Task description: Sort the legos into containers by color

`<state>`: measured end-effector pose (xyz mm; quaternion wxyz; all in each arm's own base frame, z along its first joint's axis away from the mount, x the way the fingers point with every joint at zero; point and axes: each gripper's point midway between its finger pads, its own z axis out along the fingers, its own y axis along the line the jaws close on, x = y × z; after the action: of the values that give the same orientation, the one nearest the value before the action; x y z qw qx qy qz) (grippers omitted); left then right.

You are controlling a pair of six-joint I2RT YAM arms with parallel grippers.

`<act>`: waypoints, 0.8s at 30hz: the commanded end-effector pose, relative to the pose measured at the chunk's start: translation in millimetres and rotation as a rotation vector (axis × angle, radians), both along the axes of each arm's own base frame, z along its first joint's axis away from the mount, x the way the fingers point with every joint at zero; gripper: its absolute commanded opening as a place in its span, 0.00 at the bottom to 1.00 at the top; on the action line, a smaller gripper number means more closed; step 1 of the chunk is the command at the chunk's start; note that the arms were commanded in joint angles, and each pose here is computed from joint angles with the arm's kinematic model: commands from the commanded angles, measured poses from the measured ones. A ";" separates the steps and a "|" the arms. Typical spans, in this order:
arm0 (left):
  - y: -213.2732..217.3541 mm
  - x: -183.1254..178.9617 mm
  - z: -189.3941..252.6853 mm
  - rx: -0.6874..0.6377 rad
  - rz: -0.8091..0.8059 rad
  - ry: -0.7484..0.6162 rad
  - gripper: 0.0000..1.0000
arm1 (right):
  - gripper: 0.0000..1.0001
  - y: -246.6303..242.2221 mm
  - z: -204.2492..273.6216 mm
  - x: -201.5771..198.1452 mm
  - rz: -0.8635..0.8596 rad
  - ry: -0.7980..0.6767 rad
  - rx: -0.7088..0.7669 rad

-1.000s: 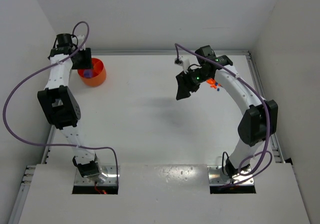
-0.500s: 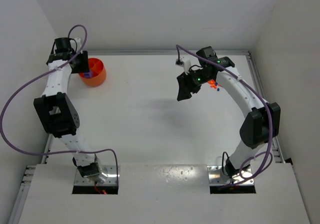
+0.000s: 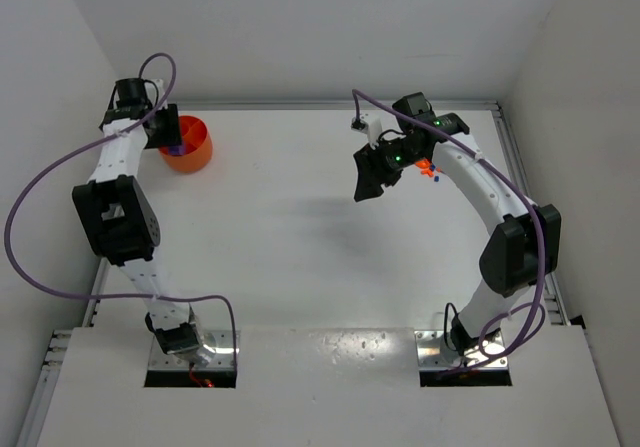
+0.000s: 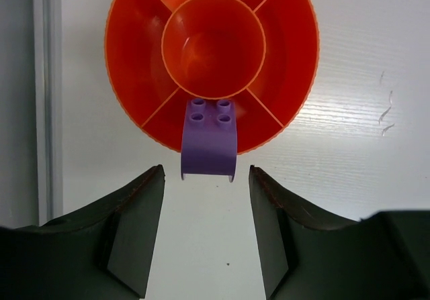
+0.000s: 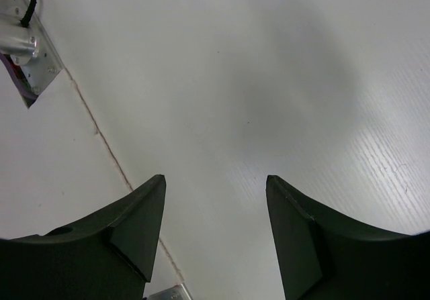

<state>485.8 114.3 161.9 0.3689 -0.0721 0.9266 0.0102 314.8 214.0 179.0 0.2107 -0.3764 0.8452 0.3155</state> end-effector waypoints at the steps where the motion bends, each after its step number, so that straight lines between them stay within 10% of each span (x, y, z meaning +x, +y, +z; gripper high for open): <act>1: 11.1 12.3 11.6 0.005 0.041 -0.050 0.59 | 0.62 2.7 13.9 7.4 -0.005 -0.042 0.029; 24: 13.0 24.6 -3.0 -0.005 0.034 -0.042 0.35 | 0.62 3.0 10.6 8.1 -0.005 -0.033 0.026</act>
<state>499.5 118.6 150.2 0.3687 -0.0823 0.9258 0.0102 314.8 214.0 178.7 0.2103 -0.3763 0.8453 0.3155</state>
